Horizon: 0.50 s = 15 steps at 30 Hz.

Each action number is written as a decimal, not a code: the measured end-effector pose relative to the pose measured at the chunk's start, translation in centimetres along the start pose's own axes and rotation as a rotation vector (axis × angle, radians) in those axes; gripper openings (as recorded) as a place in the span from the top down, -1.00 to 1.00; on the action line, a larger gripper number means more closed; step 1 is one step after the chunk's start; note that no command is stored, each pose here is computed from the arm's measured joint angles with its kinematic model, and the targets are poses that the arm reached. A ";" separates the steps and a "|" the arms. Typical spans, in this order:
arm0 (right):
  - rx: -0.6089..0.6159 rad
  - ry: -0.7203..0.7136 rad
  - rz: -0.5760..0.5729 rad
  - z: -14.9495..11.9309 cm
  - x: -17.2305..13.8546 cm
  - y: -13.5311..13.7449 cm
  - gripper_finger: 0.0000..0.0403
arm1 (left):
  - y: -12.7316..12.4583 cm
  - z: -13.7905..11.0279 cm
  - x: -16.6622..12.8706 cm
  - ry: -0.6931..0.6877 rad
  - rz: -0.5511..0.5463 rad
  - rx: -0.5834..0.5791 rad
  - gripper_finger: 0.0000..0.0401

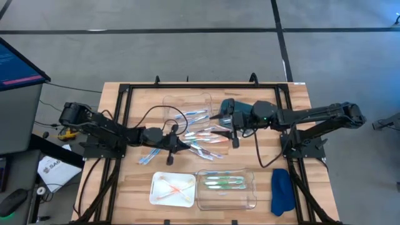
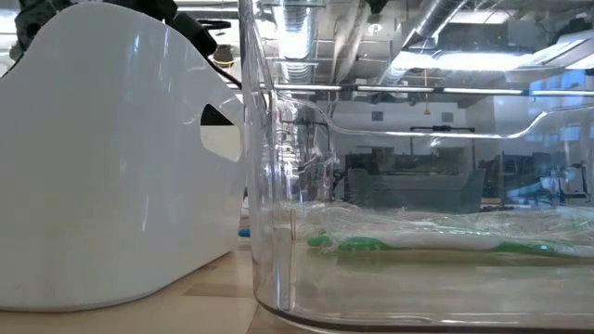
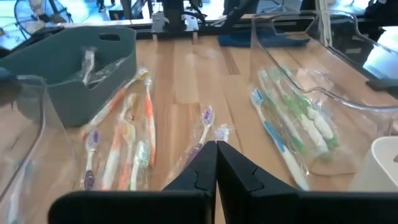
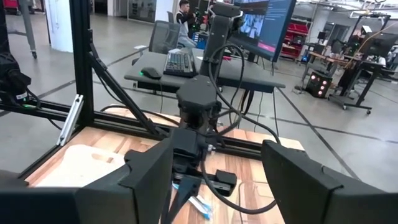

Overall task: Pick & Place Toothbrushes
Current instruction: Put the purple toothbrush into the green bin

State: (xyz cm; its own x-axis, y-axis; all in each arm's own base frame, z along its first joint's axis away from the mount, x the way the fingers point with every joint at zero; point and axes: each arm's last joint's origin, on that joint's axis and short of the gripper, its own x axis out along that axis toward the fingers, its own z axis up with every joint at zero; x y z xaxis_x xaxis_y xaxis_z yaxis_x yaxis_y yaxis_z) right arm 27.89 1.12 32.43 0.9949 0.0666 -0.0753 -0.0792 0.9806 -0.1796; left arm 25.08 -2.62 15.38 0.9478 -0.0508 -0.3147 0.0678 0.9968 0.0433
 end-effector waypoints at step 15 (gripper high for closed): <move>0.000 0.002 -0.003 0.0 0.0 0.0 -0.19 | 0.2 -0.8 0.0 0.090 0.062 0.100 1.00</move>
State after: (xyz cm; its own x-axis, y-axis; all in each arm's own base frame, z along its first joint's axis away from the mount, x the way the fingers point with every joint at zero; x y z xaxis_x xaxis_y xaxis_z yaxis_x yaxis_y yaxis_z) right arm 27.89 1.11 32.42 0.9950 0.0632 -0.0771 -0.0762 0.9807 -0.1801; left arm 24.80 -2.42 14.64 0.9195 0.0208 -0.3925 0.0451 0.9864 0.1580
